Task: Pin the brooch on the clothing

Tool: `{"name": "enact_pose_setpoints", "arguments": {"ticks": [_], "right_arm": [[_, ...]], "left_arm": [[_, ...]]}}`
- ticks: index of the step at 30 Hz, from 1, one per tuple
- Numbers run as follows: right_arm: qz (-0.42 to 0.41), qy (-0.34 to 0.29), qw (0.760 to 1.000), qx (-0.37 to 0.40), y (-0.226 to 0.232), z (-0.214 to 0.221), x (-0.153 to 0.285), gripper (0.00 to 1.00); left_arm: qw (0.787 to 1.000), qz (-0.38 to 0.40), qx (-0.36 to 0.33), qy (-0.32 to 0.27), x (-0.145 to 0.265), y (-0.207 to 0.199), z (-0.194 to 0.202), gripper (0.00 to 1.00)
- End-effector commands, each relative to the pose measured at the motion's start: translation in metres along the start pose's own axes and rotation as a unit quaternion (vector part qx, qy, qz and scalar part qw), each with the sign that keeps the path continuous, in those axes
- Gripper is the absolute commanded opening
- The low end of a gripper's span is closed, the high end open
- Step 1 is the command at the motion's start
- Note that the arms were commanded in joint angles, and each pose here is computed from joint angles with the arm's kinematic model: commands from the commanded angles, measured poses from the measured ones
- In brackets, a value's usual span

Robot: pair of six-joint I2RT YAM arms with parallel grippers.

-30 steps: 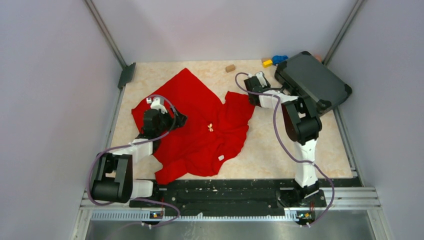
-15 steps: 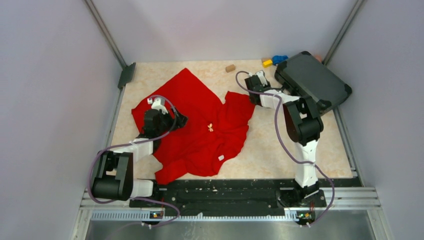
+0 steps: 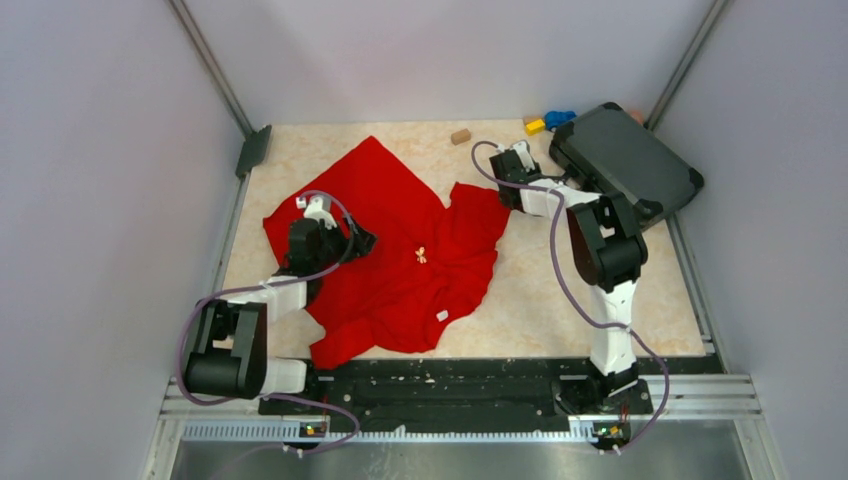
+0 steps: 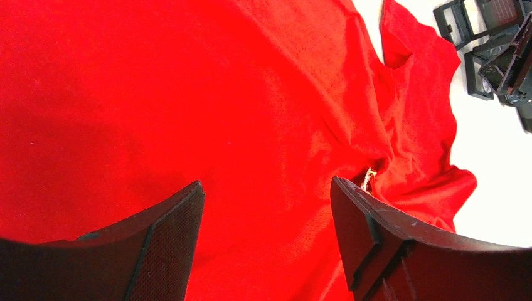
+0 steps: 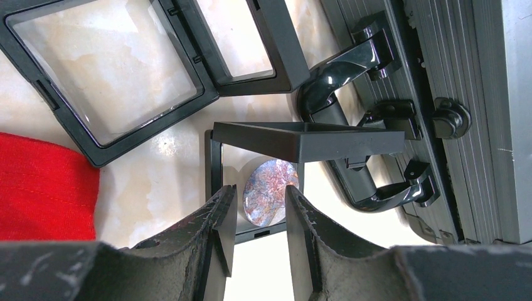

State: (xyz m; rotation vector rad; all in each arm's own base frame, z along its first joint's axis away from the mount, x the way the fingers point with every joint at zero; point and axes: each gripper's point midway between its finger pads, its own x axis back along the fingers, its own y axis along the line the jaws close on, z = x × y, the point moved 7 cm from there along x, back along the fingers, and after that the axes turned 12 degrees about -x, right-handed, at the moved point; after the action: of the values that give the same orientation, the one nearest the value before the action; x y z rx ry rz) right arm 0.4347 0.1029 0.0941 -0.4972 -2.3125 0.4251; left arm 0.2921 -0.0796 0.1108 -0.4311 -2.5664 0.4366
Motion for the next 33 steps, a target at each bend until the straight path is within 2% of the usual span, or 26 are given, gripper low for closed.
{"name": "enact_pose_setpoints", "arguments": {"ticks": [1,28,33], "right_arm": [[-0.006,-0.016,1.0,-0.021,-0.003,-0.012,0.009,0.35],[0.006,0.012,1.0,-0.003,0.003,0.009,-0.009,0.29],[0.016,0.011,1.0,-0.002,0.001,0.01,-0.011,0.21]], "left_arm": [[1.0,0.013,-0.006,-0.024,-0.003,-0.004,-0.014,0.77],[1.0,0.016,-0.006,-0.022,-0.003,-0.005,-0.014,0.75],[1.0,0.015,-0.006,-0.022,-0.003,-0.005,-0.014,0.75]]}}
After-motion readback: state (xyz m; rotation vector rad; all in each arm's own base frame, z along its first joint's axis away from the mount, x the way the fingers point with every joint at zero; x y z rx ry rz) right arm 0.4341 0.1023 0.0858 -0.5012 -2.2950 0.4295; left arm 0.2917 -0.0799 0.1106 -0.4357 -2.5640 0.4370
